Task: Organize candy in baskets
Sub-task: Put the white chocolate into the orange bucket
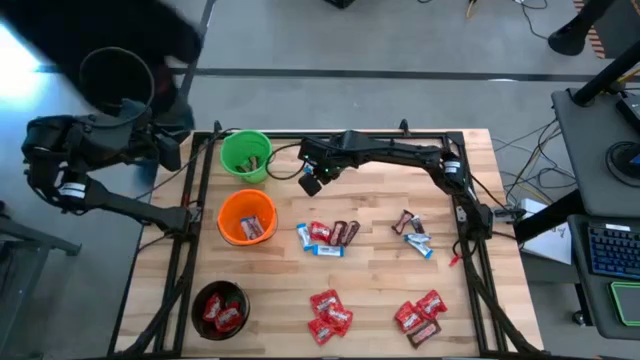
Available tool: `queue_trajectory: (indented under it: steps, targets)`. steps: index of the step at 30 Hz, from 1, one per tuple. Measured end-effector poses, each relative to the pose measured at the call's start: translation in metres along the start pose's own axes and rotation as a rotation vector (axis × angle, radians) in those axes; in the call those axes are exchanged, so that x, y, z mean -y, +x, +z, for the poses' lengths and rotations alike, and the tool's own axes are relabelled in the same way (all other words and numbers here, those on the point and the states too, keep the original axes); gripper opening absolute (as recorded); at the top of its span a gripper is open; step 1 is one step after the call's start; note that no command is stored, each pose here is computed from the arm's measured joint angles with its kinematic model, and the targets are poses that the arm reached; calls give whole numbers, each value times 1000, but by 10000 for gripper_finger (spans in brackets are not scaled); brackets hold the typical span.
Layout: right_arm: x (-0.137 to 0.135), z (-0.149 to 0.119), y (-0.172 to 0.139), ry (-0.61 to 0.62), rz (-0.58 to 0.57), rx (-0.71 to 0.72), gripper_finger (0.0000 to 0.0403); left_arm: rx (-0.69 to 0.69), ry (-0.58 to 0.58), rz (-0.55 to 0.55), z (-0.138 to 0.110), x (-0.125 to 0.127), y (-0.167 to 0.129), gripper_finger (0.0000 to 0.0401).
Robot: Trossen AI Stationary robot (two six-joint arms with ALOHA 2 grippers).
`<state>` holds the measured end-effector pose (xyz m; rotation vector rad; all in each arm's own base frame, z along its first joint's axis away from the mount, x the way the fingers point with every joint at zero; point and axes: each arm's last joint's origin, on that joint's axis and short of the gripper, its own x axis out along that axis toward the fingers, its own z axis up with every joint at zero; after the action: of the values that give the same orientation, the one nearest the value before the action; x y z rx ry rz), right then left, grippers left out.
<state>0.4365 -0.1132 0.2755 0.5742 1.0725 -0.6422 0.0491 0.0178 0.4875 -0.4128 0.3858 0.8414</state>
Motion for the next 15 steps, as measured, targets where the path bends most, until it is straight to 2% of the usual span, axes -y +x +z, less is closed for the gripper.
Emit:
queue_trajectory:
  steps: [5,11,15]
  targets:
    - [-5,2,-17,40,45,72,13,-14,8,15,-1,0,1,102]
    - [-18,8,-22,60,126,170,13,-19,35,19,-3,0,3,102]
    - [-19,10,-23,61,146,186,13,-16,42,16,-3,-1,1,102]
